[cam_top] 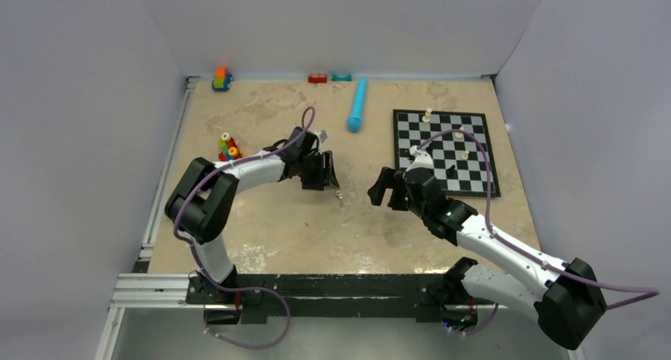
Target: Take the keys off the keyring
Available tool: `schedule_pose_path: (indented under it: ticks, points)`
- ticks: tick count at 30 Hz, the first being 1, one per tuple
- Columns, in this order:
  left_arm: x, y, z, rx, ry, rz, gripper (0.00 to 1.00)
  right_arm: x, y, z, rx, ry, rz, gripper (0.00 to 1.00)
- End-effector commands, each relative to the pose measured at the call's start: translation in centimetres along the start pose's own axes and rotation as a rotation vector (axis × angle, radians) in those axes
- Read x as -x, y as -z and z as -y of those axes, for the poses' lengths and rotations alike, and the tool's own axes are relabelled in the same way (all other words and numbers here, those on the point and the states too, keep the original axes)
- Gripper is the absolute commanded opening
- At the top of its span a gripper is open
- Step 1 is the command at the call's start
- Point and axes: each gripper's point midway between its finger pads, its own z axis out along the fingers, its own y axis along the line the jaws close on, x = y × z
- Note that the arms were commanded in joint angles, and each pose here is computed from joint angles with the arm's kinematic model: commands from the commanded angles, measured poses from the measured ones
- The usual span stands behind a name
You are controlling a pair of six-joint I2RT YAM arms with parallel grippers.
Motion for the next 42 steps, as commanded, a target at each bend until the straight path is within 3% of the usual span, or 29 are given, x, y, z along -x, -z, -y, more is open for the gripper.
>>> schedule_pose_path:
  ticks: [1,16,42]
  points:
    - [2.0,-1.0,1.9,-0.039,-0.012,0.047,0.58,0.3,0.2,0.0,-0.003,-0.006,0.015,0.97]
    - [1.7,-3.0,0.5,0.003,0.007,0.034,0.37,0.1,0.3,0.1,-0.006,-0.004,0.010,0.97]
    - [-0.6,-3.5,-0.7,0.102,0.021,-0.049,0.31,0.0,0.2,0.2,-0.013,-0.007,0.006,0.97]
